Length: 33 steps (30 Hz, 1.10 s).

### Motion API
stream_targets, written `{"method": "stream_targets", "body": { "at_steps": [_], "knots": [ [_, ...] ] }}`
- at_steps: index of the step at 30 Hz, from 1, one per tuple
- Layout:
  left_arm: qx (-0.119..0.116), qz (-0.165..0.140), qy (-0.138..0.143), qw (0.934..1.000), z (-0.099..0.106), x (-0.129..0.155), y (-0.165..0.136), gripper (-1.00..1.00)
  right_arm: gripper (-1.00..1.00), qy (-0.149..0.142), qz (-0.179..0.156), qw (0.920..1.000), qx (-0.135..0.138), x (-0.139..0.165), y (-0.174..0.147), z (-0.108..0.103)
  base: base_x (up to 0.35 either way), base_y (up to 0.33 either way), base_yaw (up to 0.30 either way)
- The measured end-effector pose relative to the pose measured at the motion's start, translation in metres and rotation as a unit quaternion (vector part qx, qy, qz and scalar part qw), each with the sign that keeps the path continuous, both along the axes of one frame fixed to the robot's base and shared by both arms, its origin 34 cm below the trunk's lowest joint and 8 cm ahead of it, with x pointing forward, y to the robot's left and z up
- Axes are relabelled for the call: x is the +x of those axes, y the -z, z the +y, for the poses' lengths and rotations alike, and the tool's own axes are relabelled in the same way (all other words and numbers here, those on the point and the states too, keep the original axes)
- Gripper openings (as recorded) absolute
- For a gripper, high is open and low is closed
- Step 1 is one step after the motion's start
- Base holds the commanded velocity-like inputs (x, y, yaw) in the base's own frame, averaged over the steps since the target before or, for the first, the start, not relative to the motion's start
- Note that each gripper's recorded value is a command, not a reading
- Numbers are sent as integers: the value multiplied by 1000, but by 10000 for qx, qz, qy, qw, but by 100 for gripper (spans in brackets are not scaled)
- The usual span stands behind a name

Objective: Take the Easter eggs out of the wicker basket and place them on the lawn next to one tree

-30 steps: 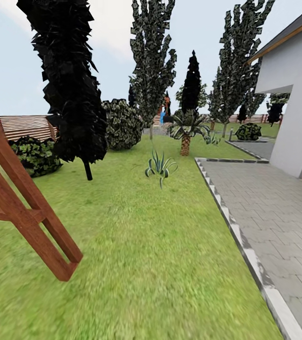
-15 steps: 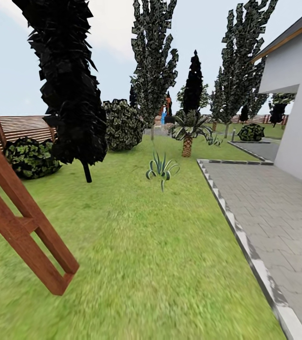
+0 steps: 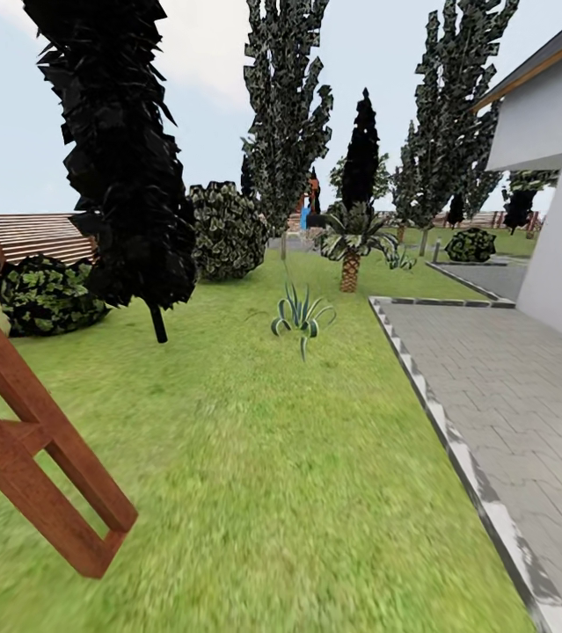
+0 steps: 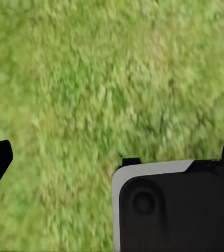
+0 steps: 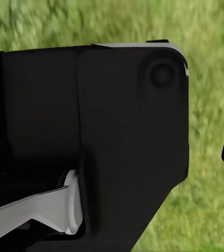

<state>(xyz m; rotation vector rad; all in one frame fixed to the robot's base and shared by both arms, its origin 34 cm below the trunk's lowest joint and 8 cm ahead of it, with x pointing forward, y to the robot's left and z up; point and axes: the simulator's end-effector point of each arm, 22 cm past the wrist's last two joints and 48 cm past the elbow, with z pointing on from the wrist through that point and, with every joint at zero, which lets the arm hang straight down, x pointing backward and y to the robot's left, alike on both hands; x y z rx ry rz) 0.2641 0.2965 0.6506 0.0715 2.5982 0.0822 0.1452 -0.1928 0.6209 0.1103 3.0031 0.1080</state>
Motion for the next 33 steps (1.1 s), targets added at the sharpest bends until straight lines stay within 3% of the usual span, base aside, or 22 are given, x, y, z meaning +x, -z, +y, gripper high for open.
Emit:
{"method": "stream_targets", "body": {
  "at_steps": [33],
  "knots": [
    [1,10,-1,10000,0,-1,0,100,100,0,12,10000,3,-1,0,0,336,0,0]
  ]
}}
